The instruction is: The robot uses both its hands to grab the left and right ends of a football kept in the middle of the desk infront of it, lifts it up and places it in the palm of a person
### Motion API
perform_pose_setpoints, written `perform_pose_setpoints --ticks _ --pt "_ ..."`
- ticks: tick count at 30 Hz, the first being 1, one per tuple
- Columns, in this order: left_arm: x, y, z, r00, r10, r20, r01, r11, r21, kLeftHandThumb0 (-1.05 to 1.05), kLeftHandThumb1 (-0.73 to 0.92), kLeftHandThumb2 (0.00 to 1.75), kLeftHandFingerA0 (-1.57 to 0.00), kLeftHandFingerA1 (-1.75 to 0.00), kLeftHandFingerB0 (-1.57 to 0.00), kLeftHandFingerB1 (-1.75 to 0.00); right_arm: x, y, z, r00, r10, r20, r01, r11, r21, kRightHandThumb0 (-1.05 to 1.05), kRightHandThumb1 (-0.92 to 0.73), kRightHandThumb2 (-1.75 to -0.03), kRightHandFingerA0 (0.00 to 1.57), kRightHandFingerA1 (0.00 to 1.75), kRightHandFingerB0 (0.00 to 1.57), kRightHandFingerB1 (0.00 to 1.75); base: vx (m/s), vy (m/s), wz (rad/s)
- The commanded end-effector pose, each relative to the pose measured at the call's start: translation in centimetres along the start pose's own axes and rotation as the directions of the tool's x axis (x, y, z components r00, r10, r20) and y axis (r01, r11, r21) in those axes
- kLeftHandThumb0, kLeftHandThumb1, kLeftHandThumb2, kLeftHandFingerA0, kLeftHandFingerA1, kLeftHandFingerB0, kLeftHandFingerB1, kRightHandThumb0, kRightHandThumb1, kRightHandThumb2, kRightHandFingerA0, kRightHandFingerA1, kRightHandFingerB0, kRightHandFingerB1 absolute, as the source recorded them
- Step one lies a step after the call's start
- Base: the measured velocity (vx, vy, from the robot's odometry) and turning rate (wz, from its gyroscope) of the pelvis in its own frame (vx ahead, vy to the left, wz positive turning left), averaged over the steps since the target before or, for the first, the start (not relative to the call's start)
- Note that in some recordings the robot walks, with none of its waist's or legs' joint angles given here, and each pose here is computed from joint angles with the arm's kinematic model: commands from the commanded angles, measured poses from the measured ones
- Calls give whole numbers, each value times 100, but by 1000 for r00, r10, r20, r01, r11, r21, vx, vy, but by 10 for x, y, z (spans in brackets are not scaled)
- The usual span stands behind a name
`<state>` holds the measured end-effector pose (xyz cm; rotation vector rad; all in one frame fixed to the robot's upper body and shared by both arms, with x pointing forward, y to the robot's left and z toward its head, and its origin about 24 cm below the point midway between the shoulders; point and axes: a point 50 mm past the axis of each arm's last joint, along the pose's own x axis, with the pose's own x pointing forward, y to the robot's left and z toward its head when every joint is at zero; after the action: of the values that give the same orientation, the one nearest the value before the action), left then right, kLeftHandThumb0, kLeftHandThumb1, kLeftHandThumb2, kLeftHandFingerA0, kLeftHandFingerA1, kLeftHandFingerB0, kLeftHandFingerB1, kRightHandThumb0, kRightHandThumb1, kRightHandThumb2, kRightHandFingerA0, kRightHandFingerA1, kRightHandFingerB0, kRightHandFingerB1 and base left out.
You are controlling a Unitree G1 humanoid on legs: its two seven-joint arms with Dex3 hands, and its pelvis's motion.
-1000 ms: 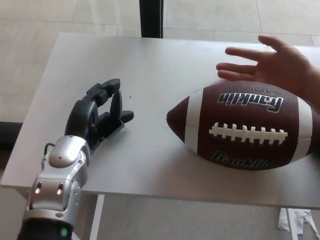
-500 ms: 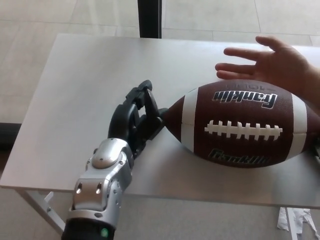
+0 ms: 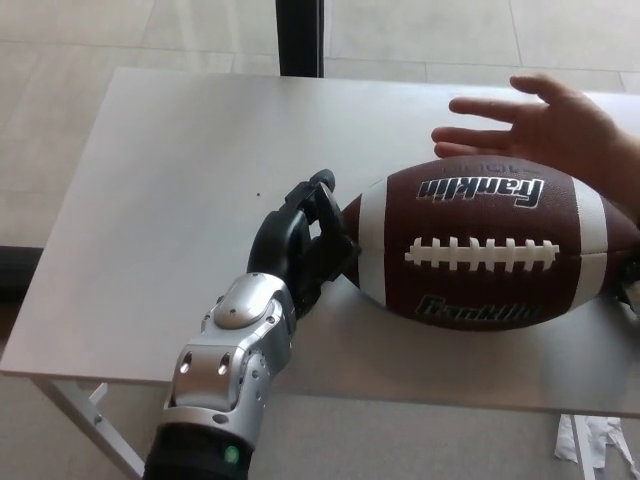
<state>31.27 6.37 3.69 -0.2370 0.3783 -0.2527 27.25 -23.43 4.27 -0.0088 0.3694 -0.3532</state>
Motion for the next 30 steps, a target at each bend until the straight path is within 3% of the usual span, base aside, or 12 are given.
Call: perform_pose_setpoints --ticks 1,9,10,11,15,16,22,23,27,28,29,30 --pt "-1 1 -21 992 40 -120 -44 999 -26 -105 92 88 0 0 0 0 1 8 -9 993 100 -60 -103 994 -48 -98 -77 -87 34 48 14 31 0 0 0" --pt "7 -19 -27 983 102 -152 -121 986 -118 -101 92 76 0 0 0 0 -1 14 -6 984 176 -35 -178 978 -108 -98 -79 -117 27 52 10 32 0 0 0" --pt "8 -21 -26 982 114 -153 -133 983 -125 -101 92 69 0 0 0 0 -1 15 -5 982 185 -31 -188 976 -109 -96 -92 -74 34 47 16 26 0 0 0" --pt "9 -26 -24 981 123 -149 -145 979 -143 -105 77 119 0 -13 0 -2 1 16 -3 980 197 -28 -199 972 -126 -97 -92 -73 31 48 18 28 0 0 0" --pt "11 -30 -21 979 142 -146 -166 971 -170 -105 77 119 0 -16 0 -1 1 20 4 972 236 13 -231 962 -144 -96 -75 -114 32 62 16 41 0 0 0" --pt "12 -31 -21 979 149 -137 -173 967 -189 -105 80 119 0 -16 0 0 0 20 5 972 235 17 -230 962 -150 -94 -92 -69 33 62 24 28 0 0 0" --pt "13 -35 -18 981 159 -109 -183 949 -257 -104 81 119 0 -15 0 -4 -1 25 8 970 242 40 -228 949 -220 -92 -92 -71 32 63 15 26 0 0 0" --pt "14 -37 -14 983 159 -96 -179 950 -258 -101 80 119 0 -21 -1 -7 -1 26 10 969 242 55 -223 946 -237 -90 -75 -113 25 60 9 33 0 0 0" --pt "17 -37 -6 984 165 -75 -179 948 -262 -101 77 119 -2 -41 0 -6 -1 29 13 964 249 93 -210 929 -305 -88 -76 -114 24 66 7 33 0 0 0" --pt "17 -37 -5 985 161 -69 -173 951 -256 -102 78 120 -2 -37 0 -4 -1 30 14 955 271 120 -222 922 -316 -37 -46 -109 3 53 0 49 0 0 0" --pt "17 -39 -4 985 159 -70 -172 951 -255 -94 74 118 -2 -49 -2 -10 -4 32 16 953 278 120 -230 922 -310 -90 -77 -114 1 46 14 30 0 0 0" --pt "17 -39 -4 984 161 -72 -174 951 -254 -94 74 118 -2 -49 -2 -10 -4 32 16 952 280 123 -231 922 -310 -90 -77 -114 1 46 14 30 0 0 0"
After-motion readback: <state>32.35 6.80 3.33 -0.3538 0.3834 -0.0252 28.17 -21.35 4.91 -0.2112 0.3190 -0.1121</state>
